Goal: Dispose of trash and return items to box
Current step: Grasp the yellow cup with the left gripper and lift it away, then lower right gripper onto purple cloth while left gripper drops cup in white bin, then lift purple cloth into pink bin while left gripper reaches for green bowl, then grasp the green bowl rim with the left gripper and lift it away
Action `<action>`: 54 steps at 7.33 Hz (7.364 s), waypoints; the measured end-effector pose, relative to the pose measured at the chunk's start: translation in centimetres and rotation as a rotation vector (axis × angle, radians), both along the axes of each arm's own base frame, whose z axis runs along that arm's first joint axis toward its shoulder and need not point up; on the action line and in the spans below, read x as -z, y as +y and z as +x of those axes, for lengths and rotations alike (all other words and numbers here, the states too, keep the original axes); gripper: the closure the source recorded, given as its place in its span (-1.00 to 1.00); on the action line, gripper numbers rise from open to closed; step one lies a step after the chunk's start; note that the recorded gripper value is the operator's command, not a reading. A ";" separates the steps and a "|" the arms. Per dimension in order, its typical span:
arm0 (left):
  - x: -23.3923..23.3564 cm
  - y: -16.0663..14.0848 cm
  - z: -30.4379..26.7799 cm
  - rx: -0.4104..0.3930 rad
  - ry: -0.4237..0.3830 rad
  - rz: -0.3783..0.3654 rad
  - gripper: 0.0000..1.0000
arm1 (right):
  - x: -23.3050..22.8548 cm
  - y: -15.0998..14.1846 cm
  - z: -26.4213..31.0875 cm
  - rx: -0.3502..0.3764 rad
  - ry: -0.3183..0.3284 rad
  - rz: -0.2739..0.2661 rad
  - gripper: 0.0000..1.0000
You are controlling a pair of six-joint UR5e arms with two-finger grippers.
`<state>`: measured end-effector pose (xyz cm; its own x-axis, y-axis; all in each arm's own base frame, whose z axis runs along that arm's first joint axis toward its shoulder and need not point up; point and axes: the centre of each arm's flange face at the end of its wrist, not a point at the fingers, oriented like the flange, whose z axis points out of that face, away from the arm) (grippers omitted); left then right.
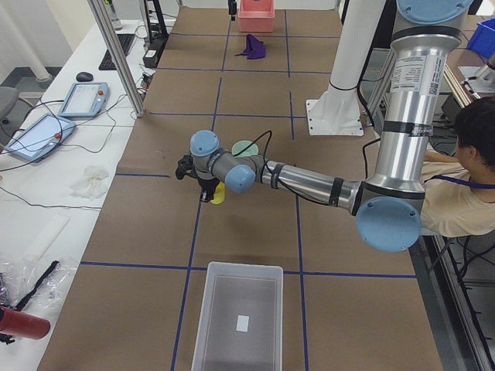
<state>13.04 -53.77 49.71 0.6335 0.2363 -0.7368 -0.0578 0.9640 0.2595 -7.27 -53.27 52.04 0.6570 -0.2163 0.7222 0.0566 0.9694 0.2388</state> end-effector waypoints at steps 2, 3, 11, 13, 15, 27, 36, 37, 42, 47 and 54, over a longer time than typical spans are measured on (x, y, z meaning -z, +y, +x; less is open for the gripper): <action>4.9 -0.8 -6.3 0.096 -0.004 0.020 1.00 | 0.8 0.3 -1.7 -0.054 -0.037 -0.033 -1.00; 5.9 -1.1 -9.2 0.111 -0.019 0.046 1.00 | 0.9 0.4 -2.4 -0.069 -0.046 -0.054 -1.00; -18.3 5.4 -27.2 -0.112 -0.173 0.122 1.00 | -3.9 8.0 -5.9 -0.139 -0.013 -0.344 -1.00; -23.8 10.0 -26.6 -0.107 -0.161 0.072 1.00 | -4.5 8.5 -6.4 -0.134 0.006 -0.350 -1.00; -26.7 11.2 -25.4 -0.075 -0.131 0.022 1.00 | -4.7 8.6 -6.9 -0.131 0.021 -0.346 -1.00; -13.7 5.8 -14.4 -0.021 0.026 0.089 -0.53 | -6.9 8.0 -9.4 -0.148 0.080 -0.389 1.00; 10.5 6.4 13.3 0.066 0.202 -0.235 -0.77 | 0.1 10.1 11.8 -0.269 0.053 -0.161 1.00; 10.7 7.0 15.2 0.064 0.189 -0.234 -0.78 | -1.5 11.4 17.1 -0.234 0.108 -0.121 1.00; 9.4 11.5 22.7 0.039 0.102 -0.213 -0.88 | -18.5 13.5 26.2 -0.026 0.165 -0.109 1.00; 8.7 10.4 27.0 0.052 0.067 -0.232 -0.64 | -27.1 13.8 25.5 -0.077 0.167 -0.134 0.41; 11.7 10.4 25.7 0.091 0.107 -0.203 1.00 | -19.5 9.2 23.8 -0.127 0.151 -0.031 -1.00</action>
<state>38.76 -43.34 38.03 0.5612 0.0222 -0.8274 0.0494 0.9970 0.0602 16.57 -44.07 71.53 0.7790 -0.1041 0.6184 -0.0333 0.9779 0.2065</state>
